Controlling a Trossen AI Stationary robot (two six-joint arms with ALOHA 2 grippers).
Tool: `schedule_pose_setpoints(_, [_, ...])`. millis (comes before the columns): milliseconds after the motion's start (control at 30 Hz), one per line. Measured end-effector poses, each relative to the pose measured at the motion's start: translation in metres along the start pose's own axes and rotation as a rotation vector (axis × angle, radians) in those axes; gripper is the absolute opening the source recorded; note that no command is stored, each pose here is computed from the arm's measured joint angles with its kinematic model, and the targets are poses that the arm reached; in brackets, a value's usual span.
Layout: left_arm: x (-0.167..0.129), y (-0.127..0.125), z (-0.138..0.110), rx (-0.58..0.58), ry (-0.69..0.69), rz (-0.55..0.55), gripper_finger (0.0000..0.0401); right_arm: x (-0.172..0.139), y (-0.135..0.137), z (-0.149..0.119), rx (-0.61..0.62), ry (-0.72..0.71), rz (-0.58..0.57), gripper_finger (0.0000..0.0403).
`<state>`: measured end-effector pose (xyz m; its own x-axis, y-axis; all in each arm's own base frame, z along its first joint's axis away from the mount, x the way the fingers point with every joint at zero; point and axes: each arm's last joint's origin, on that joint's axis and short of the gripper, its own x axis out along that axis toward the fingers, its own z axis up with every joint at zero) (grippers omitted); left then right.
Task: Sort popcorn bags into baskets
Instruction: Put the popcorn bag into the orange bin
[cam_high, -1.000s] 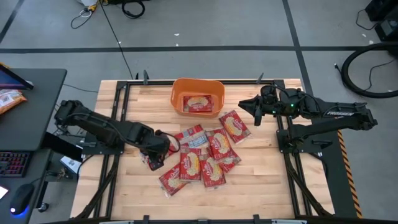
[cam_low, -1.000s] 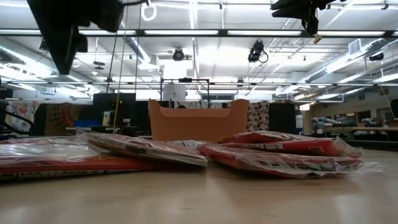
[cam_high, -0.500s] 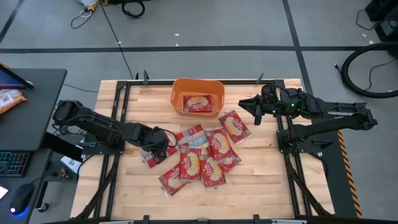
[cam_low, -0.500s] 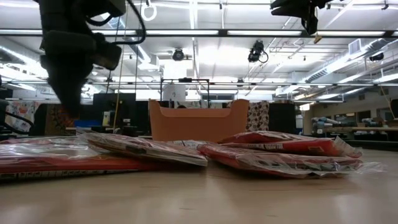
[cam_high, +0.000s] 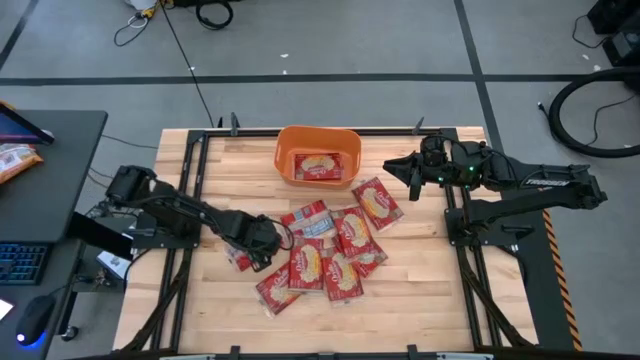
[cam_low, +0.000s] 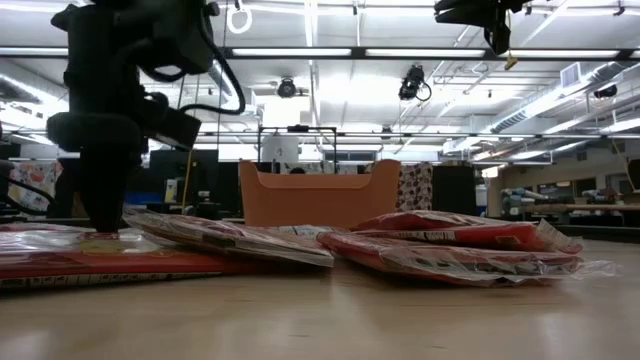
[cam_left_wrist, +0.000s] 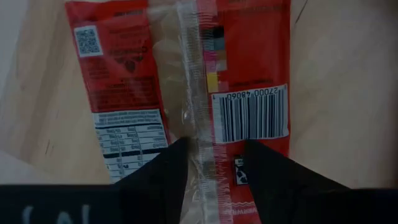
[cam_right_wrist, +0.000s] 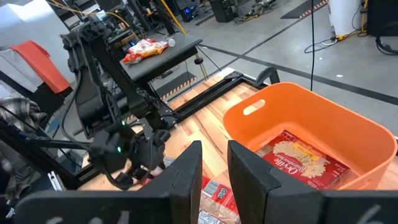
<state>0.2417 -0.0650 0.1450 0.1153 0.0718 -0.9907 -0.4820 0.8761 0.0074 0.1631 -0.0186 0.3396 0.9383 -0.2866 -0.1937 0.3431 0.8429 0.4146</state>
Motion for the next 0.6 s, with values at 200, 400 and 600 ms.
schedule_pose_setpoints(200, [0.007, -0.002, -0.001, 0.010, 0.031, 0.017, 0.0129, 0.000, 0.000, 0.000, 0.000, 0.000, 0.001, 0.0082])
schedule_pose_setpoints(400, [0.006, -0.001, -0.001, 0.006, 0.034, 0.011, 0.0037, 0.000, 0.000, 0.000, 0.000, 0.001, 0.001, 0.0082])
schedule_pose_setpoints(600, [-0.004, 0.003, -0.003, 0.001, 0.068, -0.007, 0.0008, 0.000, 0.000, 0.000, -0.002, 0.001, 0.001, 0.0082])
